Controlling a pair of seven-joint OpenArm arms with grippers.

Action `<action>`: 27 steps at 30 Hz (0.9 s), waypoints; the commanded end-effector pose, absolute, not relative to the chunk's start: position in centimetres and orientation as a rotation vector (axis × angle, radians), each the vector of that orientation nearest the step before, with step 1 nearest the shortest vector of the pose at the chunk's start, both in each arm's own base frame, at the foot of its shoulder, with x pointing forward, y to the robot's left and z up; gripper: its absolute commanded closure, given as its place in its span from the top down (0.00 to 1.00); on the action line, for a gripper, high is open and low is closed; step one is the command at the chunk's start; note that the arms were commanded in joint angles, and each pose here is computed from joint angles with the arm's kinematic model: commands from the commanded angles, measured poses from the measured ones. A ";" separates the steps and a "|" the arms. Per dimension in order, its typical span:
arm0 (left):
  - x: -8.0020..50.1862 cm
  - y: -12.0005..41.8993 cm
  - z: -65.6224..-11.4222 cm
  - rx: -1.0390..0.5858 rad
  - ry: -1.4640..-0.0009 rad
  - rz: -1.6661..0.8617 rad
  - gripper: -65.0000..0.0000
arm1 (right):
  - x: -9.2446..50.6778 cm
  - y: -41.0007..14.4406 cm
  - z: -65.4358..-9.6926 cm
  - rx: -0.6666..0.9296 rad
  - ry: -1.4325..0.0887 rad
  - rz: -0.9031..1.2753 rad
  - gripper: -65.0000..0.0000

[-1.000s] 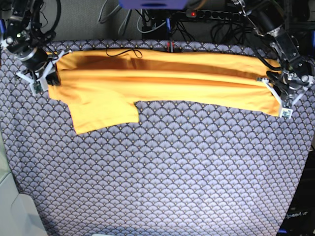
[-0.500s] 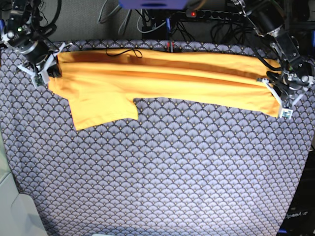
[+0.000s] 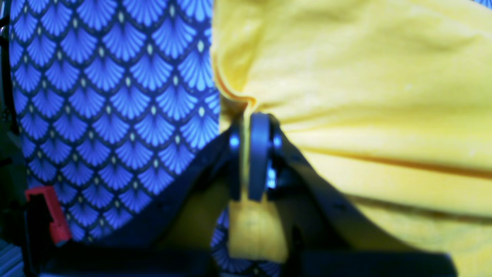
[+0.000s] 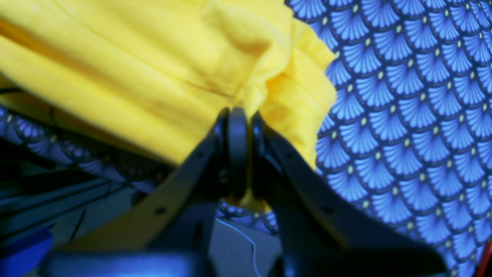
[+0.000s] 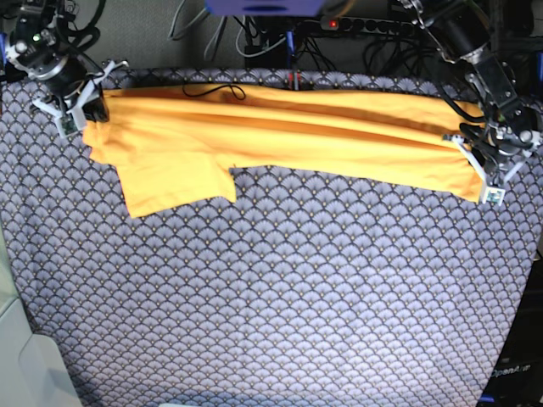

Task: Fold the T-shirt properly
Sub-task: 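Lower the folded edge and open the right gripper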

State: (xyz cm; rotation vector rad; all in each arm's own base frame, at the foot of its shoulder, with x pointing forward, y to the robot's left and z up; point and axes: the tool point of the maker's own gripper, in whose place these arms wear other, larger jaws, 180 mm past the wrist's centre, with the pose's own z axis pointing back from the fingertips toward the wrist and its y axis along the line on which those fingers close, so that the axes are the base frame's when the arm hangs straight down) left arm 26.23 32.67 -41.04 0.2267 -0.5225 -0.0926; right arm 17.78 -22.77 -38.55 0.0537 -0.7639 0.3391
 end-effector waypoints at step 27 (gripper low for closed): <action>27.0 33.8 -39.6 0.271 -0.551 -0.092 0.50 | 17.0 -25.8 -40.3 -0.006 -0.631 0.299 0.22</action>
